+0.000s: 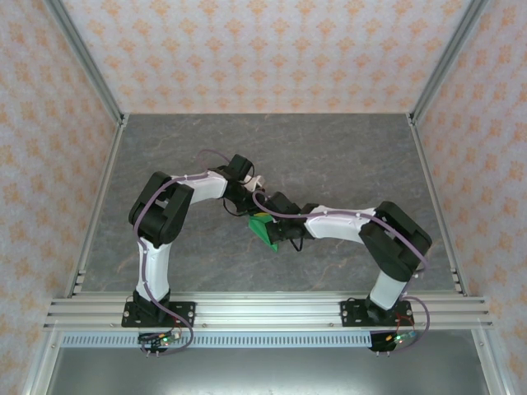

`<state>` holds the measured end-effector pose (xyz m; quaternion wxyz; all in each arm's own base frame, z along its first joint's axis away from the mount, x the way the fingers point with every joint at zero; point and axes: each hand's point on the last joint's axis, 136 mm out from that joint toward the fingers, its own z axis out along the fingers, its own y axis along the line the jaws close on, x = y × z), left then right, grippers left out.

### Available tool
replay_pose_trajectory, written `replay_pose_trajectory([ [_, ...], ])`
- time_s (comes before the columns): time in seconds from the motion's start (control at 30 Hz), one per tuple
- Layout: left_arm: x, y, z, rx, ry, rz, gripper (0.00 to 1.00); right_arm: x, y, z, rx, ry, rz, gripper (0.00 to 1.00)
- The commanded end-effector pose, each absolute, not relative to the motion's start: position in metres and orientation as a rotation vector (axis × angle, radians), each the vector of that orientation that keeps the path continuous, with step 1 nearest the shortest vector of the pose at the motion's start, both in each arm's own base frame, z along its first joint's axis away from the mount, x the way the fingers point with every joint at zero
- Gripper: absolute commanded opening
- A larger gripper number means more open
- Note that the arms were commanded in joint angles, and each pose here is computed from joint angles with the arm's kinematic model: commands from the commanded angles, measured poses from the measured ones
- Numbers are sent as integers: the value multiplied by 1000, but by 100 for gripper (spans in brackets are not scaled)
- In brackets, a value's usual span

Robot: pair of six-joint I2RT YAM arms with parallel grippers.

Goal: Fold a paper plane with a square sheet of paper (fold left side to right side)
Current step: Third fold the triangle at the center of the table.

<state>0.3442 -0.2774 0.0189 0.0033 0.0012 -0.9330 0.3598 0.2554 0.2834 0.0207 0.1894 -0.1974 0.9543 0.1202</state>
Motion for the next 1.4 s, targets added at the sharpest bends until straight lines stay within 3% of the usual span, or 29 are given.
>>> replay_pose_trajectory([
  [0.0,333,-273,3,10,-2913,1032,2,254,276,8,-545,2738,278,0],
  [0.27,347,-274,28,1,-2949,1071,12,242,271,-7,-596,2808,260,0],
  [0.63,399,-256,78,120,-3036,1200,25,234,270,-15,-649,2850,251,0],
  [0.73,401,-243,85,152,-3077,1167,23,234,271,-14,-653,2846,258,0],
  [0.97,360,-227,91,224,-3045,1254,1,235,274,-13,-660,2841,275,0],
  [1.2,310,-251,81,146,-2937,1324,0,235,276,-13,-665,2843,279,0],
  [1.37,302,-258,67,157,-2921,1296,0,235,276,-14,-666,2849,279,0],
])
